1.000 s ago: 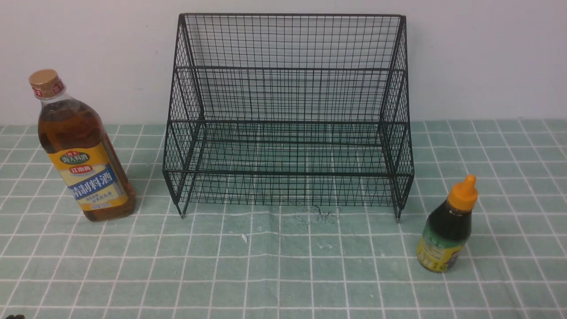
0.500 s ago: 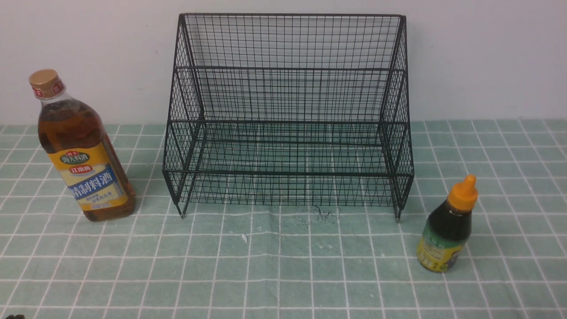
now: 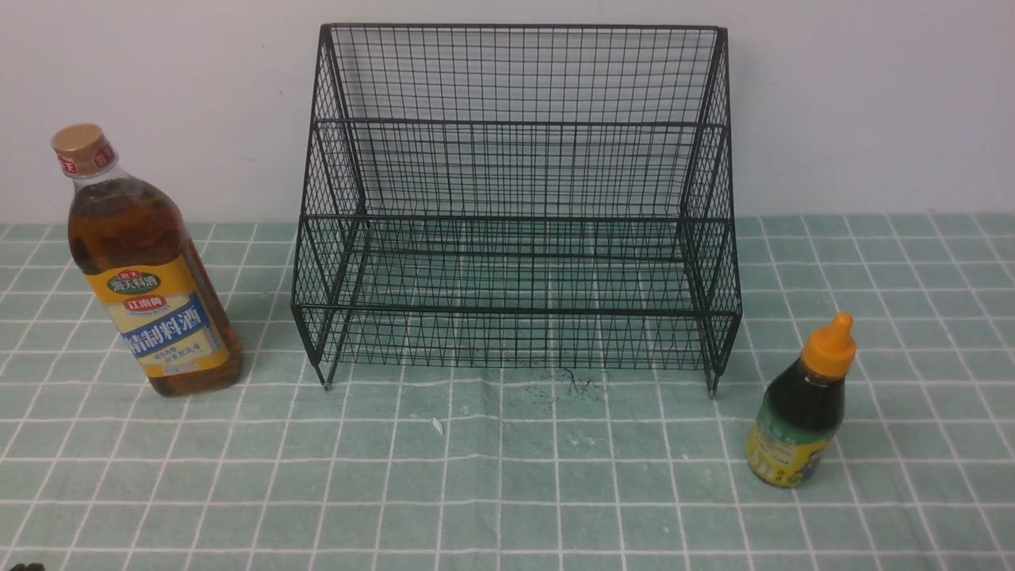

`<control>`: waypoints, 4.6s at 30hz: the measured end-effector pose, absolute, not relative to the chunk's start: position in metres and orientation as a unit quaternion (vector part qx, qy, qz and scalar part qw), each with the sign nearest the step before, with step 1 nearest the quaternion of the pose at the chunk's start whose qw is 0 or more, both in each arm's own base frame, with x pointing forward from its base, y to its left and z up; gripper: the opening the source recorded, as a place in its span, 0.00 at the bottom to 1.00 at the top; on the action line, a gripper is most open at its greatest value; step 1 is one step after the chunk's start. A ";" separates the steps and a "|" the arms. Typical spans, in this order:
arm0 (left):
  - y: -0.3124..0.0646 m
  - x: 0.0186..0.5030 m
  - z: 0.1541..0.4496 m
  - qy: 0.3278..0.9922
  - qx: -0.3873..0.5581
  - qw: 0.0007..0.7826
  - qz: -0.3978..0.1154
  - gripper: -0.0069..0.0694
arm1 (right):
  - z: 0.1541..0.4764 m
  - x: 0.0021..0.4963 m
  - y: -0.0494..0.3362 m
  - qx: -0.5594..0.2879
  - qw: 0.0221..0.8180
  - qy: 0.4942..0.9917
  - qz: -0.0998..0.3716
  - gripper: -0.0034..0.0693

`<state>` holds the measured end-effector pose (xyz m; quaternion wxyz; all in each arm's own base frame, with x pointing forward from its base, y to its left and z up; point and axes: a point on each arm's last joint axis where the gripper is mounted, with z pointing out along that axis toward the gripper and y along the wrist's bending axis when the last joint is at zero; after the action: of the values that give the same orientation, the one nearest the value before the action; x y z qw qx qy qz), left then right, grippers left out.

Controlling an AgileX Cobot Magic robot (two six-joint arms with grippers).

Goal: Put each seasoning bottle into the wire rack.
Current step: Use the right arm to grab the condiment bottle closest to it, then use the right arm to put the condiment bottle back on the shelf

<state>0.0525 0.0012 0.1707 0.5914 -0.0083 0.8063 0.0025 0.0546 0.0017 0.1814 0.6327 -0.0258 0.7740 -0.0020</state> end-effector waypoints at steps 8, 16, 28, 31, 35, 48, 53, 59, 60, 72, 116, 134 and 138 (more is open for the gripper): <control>0.001 0.053 0.171 0.806 -0.008 0.591 0.003 0.08 | 0.206 0.056 0.001 0.143 0.720 0.658 0.171 0.03; 0.001 0.053 0.171 0.806 -0.008 0.591 0.003 0.08 | 0.221 0.053 -0.009 0.251 0.748 0.557 0.261 0.03; 0.001 0.053 0.171 0.806 -0.008 0.591 0.003 0.08 | 0.339 0.030 -0.001 0.159 0.805 0.511 0.255 0.03; 0.001 0.053 0.171 0.806 -0.008 0.591 0.003 0.08 | 0.363 0.045 0.004 0.130 0.750 0.615 0.204 0.03; 0.001 0.053 0.171 0.806 -0.008 0.591 0.003 0.08 | 0.376 0.087 0.008 0.093 0.603 0.782 0.129 0.03; 0.001 0.053 0.171 0.806 -0.008 0.591 0.003 0.08 | 0.356 0.225 0.034 -0.016 0.261 0.958 0.118 0.15; 0.001 0.053 0.171 0.806 -0.008 0.591 0.003 0.08 | 0.344 0.246 0.059 -0.081 0.253 0.959 0.102 0.34; 0.001 0.053 0.171 0.806 -0.008 0.591 0.003 0.08 | 0.331 0.261 0.073 -0.091 0.252 0.959 0.091 0.65; 0.001 0.053 0.171 0.806 -0.008 0.591 0.003 0.08 | 0.327 0.263 0.074 -0.090 0.247 0.961 0.090 0.69; 0.001 0.053 0.171 0.806 -0.008 0.591 0.003 0.08 | 0.260 0.305 0.082 -0.095 0.152 0.982 0.063 0.47; 0.001 0.053 0.171 0.806 -0.008 0.591 0.003 0.08 | 0.334 0.368 0.116 -0.194 0.252 0.939 0.131 0.46; 0.001 0.053 0.171 0.806 -0.008 0.591 0.003 0.08 | 0.318 0.365 0.165 -0.277 0.237 0.929 0.060 0.70; 0.001 0.053 0.171 0.806 -0.008 0.591 0.003 0.08 | 0.361 0.350 0.159 -0.253 0.257 0.930 0.067 0.67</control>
<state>0.0525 0.0012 0.1707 0.5914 -0.0083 0.8064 0.0025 0.3505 0.1586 0.3607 0.2569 -0.2526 0.9304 0.0669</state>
